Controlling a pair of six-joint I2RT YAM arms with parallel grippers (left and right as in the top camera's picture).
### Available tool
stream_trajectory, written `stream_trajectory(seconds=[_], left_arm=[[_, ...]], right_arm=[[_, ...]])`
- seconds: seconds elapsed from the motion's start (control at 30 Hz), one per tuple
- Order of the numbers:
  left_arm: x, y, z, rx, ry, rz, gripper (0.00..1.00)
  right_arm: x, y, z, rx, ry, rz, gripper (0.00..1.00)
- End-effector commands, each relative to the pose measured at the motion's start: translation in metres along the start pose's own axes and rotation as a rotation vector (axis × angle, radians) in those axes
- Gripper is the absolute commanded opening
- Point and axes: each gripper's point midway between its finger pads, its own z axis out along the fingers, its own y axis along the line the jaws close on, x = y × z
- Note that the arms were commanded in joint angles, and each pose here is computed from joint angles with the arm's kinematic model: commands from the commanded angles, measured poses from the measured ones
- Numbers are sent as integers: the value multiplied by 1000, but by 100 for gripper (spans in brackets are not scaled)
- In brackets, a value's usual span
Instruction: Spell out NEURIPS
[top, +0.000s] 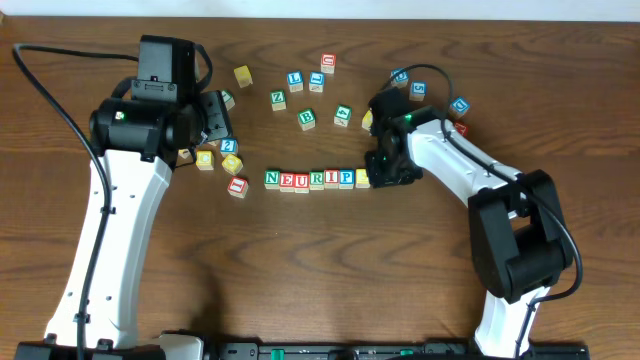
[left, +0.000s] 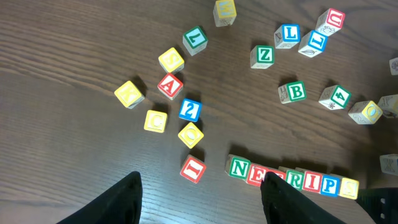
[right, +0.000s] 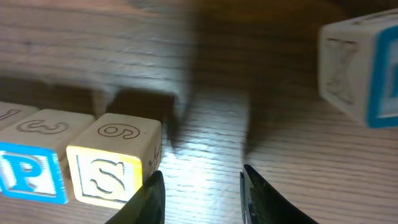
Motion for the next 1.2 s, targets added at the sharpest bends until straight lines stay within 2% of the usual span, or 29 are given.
stream_trajectory(seconds=[0.0,0.8,1.17], left_arm=[[-2,4,3,-20,0,7,61],[-2,4,3,-20,0,7,61],[-9,2,-2,-13,-23,59,60]], right_arm=[[1,9,-6,-15,-16,-8,35],[-3,15,-8,-35,-31,14,35],[-15,20,-51,-21,-20,17,36]])
